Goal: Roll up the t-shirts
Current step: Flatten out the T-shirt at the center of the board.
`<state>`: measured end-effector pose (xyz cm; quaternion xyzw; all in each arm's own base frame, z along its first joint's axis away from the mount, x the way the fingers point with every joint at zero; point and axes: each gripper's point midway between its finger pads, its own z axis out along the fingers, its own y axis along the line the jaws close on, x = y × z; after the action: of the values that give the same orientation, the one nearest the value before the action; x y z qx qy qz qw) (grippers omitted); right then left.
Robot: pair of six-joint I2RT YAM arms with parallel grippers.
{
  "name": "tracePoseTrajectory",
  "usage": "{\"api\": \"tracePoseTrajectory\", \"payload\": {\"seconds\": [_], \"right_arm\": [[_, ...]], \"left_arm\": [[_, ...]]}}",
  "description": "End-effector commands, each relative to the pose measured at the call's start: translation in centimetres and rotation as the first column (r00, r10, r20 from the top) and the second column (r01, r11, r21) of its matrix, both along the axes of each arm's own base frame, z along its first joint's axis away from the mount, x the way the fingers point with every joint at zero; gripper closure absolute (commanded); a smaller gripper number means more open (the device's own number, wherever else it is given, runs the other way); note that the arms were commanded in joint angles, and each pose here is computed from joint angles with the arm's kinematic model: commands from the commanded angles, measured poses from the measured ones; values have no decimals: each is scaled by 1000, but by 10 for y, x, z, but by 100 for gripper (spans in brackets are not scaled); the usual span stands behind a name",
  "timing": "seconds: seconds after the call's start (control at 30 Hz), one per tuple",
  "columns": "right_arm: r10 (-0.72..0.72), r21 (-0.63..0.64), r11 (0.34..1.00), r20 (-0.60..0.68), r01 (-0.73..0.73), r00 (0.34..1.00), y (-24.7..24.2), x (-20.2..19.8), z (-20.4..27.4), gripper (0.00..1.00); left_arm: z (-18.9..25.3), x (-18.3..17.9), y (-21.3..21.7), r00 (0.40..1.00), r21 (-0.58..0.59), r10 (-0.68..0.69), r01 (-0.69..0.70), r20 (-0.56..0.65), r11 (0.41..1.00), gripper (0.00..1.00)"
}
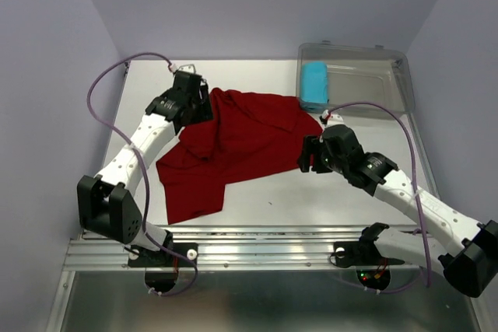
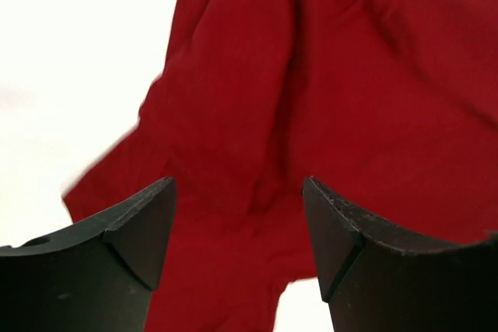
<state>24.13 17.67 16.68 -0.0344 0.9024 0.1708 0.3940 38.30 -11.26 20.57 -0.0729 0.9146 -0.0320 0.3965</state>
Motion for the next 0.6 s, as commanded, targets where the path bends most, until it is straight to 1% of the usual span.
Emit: {"api": "tracePoseTrajectory", "payload": {"seconds": [0.0, 0.03, 0.1, 0.13, 0.2, 0.23, 0.27, 0.3, 0.33, 0.37, 0.43, 0.57], "right_arm": [[-42, 19, 999, 0, 42, 999, 5, 12, -7, 29], [-37, 17, 999, -12, 37, 999, 10, 16, -14, 29], [-37, 11, 999, -26, 37, 999, 15, 21, -22, 29], [-44, -1, 999, -34, 44, 998, 18, 27, -30, 29], [-52, -32, 998, -38, 51, 998, 22, 39, -38, 29], [-48, -25, 999, -20, 48, 999, 24, 42, -32, 29], [-60, -56, 997, -36, 58, 998, 21, 52, -42, 29], [-63, -55, 997, -27, 61, 998, 23, 60, -39, 28], [-64, -55, 997, -22, 62, 998, 24, 69, -40, 29], [-88, -77, 993, -47, 84, 995, 17, 79, -53, 29], [-112, -67, 992, -45, 109, 993, 13, 97, -56, 29], [-171, -62, 984, -78, 166, 982, -6, 122, -85, 32]], "left_arm": [[-52, -42, 18, 988, -17, 113, -115, -104, 993, 25], [-74, -56, 15, 981, -49, 116, -125, -156, 991, 26], [-87, -65, 9, 980, -101, 104, -122, -168, 987, 27], [-104, -78, 7, 971, -125, 112, -141, -212, 982, 29], [-125, -88, -2, 962, -178, 98, -146, -257, 973, 31], [-131, -91, -4, 961, -190, 85, -138, -262, 972, 31], [-136, -92, -7, 957, -210, 96, -157, -272, 965, 31], [-140, -89, -11, 960, -233, 93, -157, -266, 960, 31], [-151, -92, -11, 953, -229, 99, -169, -288, 959, 31], [-156, -92, -12, 949, -235, 108, -182, -295, 955, 31], [-163, -87, -15, 950, -245, 107, -183, -293, 952, 31], [-187, -75, -18, 933, -207, 105, -184, -344, 961, 31]]}}
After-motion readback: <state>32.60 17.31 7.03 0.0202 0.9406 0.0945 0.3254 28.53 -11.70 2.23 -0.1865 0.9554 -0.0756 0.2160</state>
